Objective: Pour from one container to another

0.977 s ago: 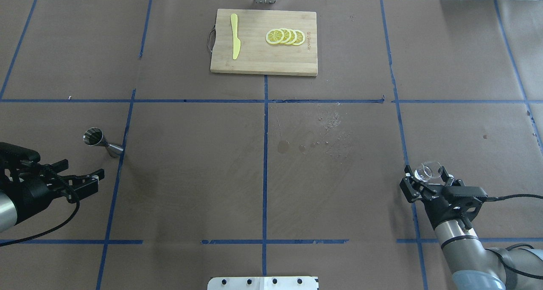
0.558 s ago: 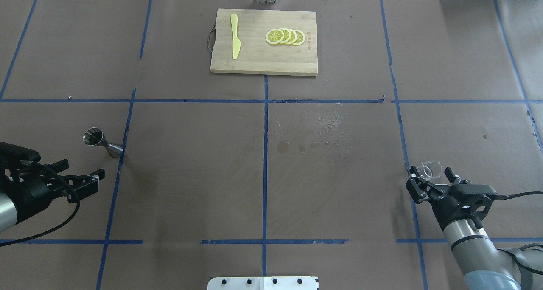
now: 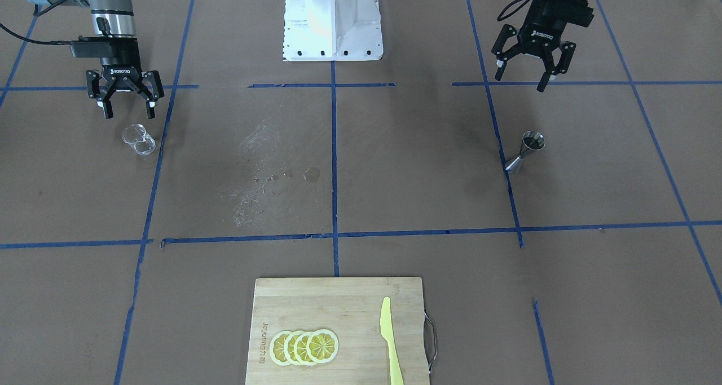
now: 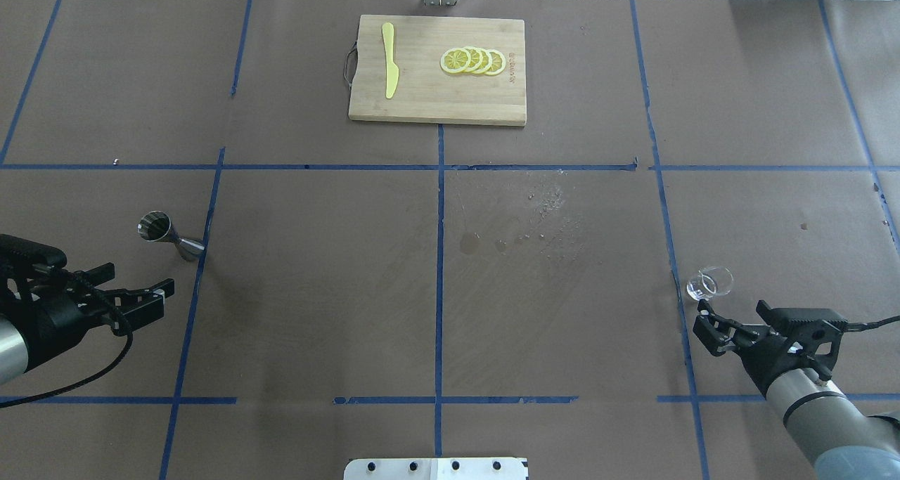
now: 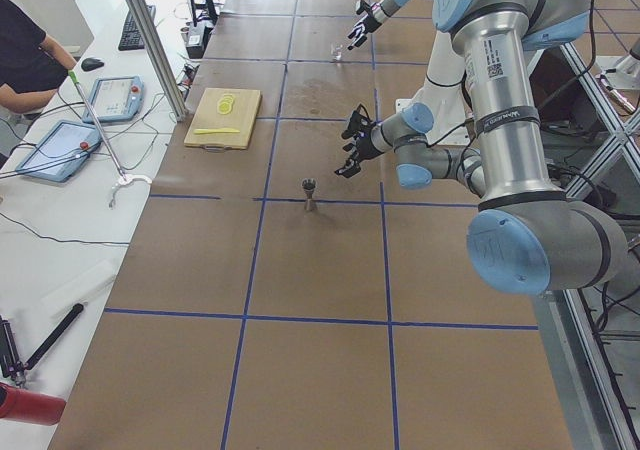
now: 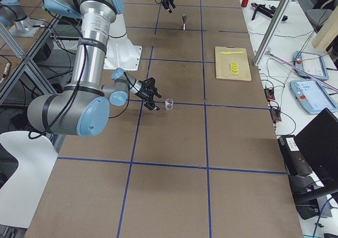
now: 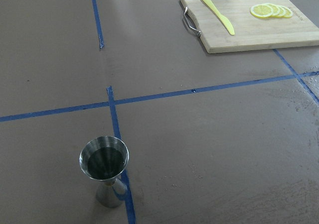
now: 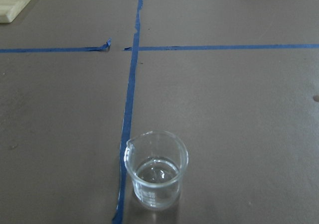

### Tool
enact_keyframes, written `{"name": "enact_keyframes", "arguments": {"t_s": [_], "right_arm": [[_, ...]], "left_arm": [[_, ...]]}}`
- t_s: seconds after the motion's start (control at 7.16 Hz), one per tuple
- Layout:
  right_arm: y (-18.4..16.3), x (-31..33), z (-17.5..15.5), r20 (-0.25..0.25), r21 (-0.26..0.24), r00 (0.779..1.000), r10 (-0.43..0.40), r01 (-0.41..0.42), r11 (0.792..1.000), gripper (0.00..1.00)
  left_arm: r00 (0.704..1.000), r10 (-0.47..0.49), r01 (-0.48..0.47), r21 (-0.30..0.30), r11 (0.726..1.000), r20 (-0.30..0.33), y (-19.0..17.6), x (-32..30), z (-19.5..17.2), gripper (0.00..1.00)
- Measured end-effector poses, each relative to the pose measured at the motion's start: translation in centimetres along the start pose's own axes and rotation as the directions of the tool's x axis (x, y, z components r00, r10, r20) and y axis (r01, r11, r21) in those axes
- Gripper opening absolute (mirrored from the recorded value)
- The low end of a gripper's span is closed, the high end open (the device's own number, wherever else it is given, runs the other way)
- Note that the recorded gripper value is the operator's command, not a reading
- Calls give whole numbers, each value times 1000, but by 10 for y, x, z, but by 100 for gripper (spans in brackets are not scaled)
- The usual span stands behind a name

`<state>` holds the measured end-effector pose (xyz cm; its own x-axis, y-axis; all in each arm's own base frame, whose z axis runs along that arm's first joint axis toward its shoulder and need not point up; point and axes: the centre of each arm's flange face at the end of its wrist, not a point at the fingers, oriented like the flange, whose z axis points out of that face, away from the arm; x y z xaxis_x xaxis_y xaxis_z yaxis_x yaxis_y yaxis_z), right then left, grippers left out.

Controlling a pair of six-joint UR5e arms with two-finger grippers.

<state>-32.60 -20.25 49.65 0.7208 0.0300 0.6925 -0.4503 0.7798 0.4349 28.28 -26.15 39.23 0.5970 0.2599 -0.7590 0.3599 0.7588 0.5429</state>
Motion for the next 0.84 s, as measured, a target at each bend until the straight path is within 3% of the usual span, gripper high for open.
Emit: {"name": "enact_keyframes", "arguments": {"t_s": [0.28,0.56,0.84], "right_arm": [[-14,-20,-32,-22,-159,1000,0,-3,987,100],[-55,-38,-63,-81,-320,997,21,-46,946,100],[-109,-33,-83,-88,-428,996,10,-47,902,100]], "left_arm": [[1000,0,0,0,1000,-1,0,0,0,100],[1000,0,-1,-52,999,-16,-3,-1,0,100],[999,42,-42,-110,993,-3,-22,-21,-2,100]]}}
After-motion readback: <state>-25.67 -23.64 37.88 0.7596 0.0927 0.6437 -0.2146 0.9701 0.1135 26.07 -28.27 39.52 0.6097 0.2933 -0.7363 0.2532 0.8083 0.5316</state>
